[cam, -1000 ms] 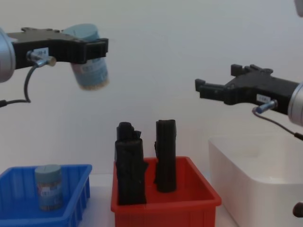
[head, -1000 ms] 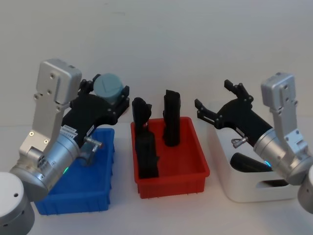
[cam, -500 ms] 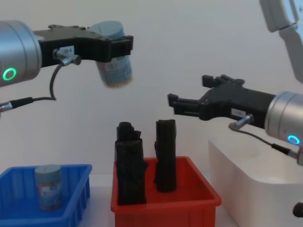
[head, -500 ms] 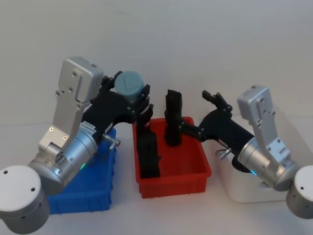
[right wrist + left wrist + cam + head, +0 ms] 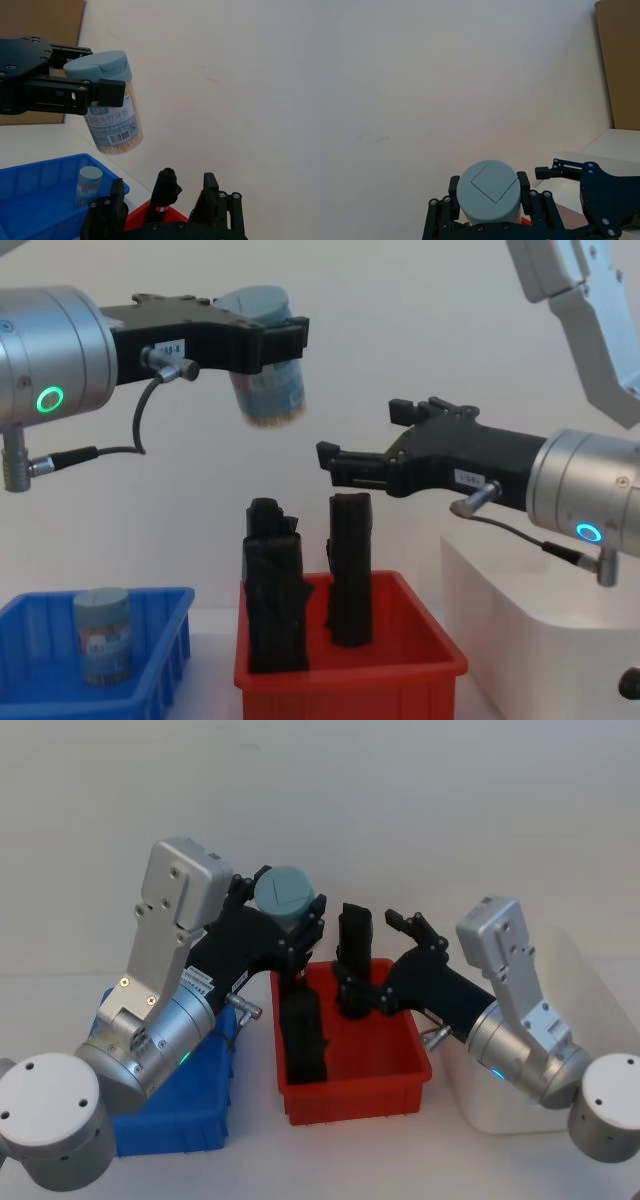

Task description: Pick the cotton swabs from the blue box and place them into the white box.

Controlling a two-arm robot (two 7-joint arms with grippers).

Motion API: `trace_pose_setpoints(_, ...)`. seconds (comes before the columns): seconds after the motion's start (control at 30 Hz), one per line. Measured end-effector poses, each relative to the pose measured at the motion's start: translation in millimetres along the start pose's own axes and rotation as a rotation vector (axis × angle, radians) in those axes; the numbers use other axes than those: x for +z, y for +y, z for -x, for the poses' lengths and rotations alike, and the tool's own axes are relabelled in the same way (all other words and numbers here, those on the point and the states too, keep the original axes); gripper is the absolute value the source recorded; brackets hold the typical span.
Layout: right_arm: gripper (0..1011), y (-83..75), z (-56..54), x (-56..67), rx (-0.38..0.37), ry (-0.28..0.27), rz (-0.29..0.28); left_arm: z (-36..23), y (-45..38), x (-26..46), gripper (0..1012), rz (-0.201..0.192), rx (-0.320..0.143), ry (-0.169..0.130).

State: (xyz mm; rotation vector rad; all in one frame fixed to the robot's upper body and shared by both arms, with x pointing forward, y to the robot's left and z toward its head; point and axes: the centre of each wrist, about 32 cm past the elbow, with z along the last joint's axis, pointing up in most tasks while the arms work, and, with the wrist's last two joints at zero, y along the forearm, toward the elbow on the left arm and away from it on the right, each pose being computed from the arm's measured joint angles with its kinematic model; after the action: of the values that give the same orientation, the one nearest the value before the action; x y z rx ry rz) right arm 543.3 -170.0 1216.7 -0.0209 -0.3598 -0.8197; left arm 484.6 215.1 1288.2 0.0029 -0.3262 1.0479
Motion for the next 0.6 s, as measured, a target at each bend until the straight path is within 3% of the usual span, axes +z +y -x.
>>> trace_pose_setpoints(0.6,1001,7.5,7.0,6.3,0.02,-0.004,0.007,3.2,-3.4,-1.6,683,0.003,-0.024,0.005)
